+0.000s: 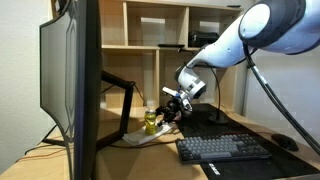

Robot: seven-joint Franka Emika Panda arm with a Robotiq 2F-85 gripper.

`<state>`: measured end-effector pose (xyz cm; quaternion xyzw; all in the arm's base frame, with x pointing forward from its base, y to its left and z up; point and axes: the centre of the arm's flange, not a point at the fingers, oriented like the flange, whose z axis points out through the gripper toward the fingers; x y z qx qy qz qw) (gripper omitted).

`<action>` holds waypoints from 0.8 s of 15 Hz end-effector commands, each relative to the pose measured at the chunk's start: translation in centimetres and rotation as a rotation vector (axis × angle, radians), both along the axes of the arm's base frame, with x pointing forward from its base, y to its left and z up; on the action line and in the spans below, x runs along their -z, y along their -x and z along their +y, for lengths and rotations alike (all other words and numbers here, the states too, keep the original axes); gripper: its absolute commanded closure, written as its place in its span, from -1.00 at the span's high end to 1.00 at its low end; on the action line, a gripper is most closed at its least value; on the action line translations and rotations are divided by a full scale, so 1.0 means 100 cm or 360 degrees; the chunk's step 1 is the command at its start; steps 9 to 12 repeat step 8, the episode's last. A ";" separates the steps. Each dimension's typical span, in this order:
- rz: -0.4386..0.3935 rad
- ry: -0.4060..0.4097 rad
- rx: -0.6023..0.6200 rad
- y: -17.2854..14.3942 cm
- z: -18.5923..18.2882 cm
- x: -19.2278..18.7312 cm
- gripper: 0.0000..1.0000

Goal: Pick up the can and make it stand

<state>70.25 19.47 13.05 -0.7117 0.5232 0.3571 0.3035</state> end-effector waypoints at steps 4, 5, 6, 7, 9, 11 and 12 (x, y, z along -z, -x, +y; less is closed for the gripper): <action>-0.0332 0.0331 -0.0046 -0.021 -0.005 0.006 1.00; -0.0399 0.0387 -0.0047 -0.024 -0.005 0.007 1.00; -0.0466 0.0445 -0.0047 -0.026 -0.005 0.007 1.00; -0.0349 0.0354 -0.0040 -0.020 -0.007 0.000 1.00; -0.0393 0.0392 -0.0038 -0.021 -0.006 0.001 1.00; -0.0393 0.0392 -0.0038 -0.021 -0.006 0.001 1.00; -0.0393 0.0392 -0.0038 -0.021 -0.006 0.001 1.00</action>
